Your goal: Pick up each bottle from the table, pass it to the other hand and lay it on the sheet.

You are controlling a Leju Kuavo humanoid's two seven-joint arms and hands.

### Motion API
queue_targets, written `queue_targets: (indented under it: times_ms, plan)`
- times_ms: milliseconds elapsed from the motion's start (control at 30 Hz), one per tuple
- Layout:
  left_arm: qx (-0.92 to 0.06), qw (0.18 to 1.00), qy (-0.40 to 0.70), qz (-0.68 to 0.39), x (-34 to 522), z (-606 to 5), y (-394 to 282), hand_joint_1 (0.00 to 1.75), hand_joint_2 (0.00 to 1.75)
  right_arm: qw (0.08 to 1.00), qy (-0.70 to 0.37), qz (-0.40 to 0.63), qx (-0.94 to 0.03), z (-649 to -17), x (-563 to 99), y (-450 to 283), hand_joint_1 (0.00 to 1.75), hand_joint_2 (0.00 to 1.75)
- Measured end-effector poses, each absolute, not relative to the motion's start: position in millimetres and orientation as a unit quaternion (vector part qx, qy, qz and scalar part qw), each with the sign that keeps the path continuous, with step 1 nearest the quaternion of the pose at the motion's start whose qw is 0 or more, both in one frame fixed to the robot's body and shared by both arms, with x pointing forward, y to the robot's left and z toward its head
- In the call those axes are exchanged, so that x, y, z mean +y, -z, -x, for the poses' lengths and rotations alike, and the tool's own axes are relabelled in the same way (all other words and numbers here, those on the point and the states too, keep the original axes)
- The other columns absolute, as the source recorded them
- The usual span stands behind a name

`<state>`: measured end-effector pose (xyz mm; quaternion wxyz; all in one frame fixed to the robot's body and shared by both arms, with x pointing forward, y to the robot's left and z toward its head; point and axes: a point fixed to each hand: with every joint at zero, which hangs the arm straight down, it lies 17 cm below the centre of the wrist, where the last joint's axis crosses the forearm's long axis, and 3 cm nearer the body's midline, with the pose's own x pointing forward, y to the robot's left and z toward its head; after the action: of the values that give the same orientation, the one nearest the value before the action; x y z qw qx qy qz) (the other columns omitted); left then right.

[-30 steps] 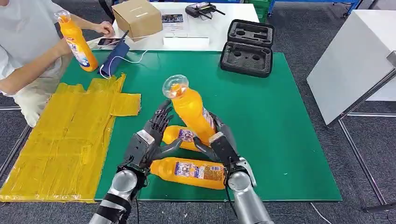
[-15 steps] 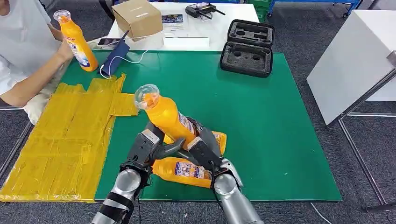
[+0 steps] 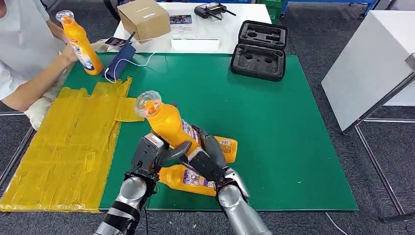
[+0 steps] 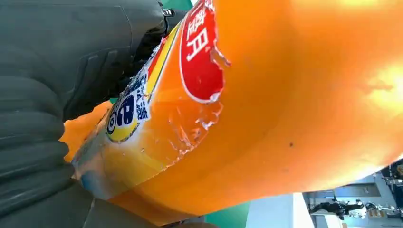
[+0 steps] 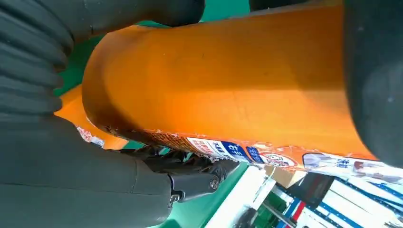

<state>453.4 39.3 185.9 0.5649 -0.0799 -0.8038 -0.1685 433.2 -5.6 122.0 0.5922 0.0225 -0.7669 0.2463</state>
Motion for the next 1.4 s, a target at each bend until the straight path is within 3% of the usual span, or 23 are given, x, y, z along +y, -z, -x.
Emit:
queue_targets:
  times_ms: [433,467,500,733,1367,1400]
  plan:
    - [-0.802,0.568,0.169,0.079,39.3,-453.7,-183.1,0.00,1.75,0.595,-0.247,-0.024,-0.764,-432.3,-3.7,-118.9,1.75,1.75]
    - [-0.802,0.568,0.168,0.080,39.4,-453.7,-183.0,0.09,1.75,0.595,-0.247,-0.024,-0.764,-432.3,-3.7,-118.9,1.75,1.75]
    - [-0.802,0.569,0.165,0.082,39.8,-453.9,-183.2,1.73,1.75,0.595,-0.247,-0.025,-0.764,-432.3,-3.6,-118.9,1.75,1.75]
    - [-0.799,0.581,0.117,0.101,54.9,-459.7,-184.3,1.75,1.75,0.597,-0.241,-0.020,-0.765,-434.3,-6.2,-120.3,1.75,1.75]
    - [-0.807,0.572,0.115,0.091,57.4,-461.0,-192.2,1.75,1.75,0.586,-0.229,-0.013,-0.777,-435.4,-16.3,-132.9,1.75,1.75]
    - [-0.807,0.572,0.115,0.089,57.7,-461.3,-192.4,1.75,1.75,0.585,-0.228,-0.013,-0.778,-435.5,-16.8,-133.6,1.36,1.75]
